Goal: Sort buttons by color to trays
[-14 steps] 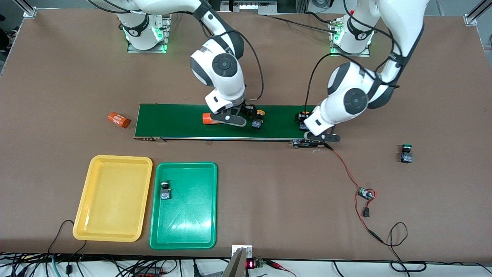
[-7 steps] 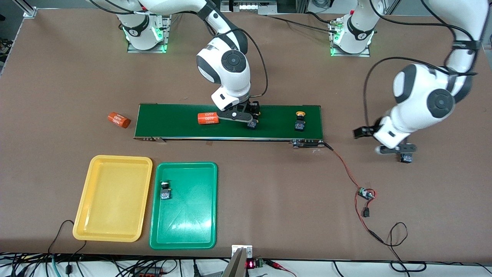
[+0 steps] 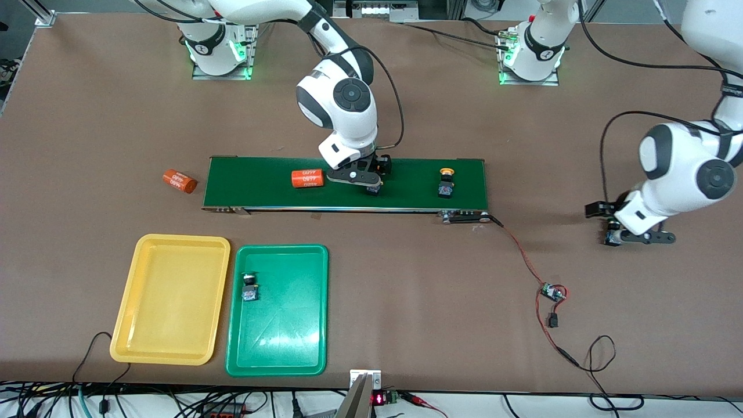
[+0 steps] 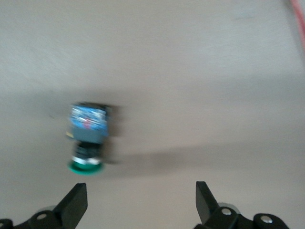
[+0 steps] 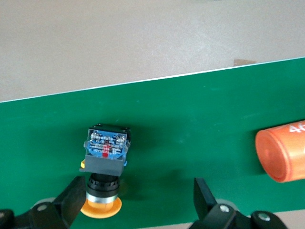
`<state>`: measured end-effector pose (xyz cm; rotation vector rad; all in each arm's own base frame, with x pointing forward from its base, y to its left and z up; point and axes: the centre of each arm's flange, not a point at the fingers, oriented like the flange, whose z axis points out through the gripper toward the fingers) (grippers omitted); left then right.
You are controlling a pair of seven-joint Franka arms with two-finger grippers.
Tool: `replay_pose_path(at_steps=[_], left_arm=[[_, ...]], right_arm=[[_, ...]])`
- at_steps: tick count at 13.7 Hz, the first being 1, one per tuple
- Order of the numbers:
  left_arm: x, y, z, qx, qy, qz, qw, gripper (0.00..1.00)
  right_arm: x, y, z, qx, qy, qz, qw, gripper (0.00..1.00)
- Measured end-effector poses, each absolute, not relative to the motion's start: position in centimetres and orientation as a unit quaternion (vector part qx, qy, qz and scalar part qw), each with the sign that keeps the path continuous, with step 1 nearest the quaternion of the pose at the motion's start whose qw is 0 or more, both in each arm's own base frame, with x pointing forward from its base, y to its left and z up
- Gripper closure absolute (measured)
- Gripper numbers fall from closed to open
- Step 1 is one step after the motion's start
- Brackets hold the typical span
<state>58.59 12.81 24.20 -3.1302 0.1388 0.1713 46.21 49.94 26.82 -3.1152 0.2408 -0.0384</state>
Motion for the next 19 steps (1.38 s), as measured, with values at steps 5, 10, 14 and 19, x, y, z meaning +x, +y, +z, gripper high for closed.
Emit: replay_pose_path(at_steps=[5, 10, 14, 19], left_arm=[[59.8, 15.6, 20.4, -0.994, 0.088, 0.063, -0.018, 0.00], [62.0, 16.3, 19.2, -0.990, 0.129, 0.045, -0.020, 0.00], [62.4, 17.4, 18.4, -0.987, 0.151, 0.045, -0.021, 0.00], [63.0, 17.8, 17.4, -0.987, 0.156, 0.043, -0.023, 0.37]], right_arm=[[47.0, 50.3, 23.9, -0.997, 0.081, -0.006, 0.008, 0.00], [47.8, 50.1, 22.5, -0.996, 0.086, -0.004, 0.006, 0.03], [49.7, 49.2, 23.5, -0.996, 0.091, -0.013, 0.015, 0.37], [53.8, 46.8, 26.5, -0.995, 0.096, -0.012, 0.007, 0.67]])
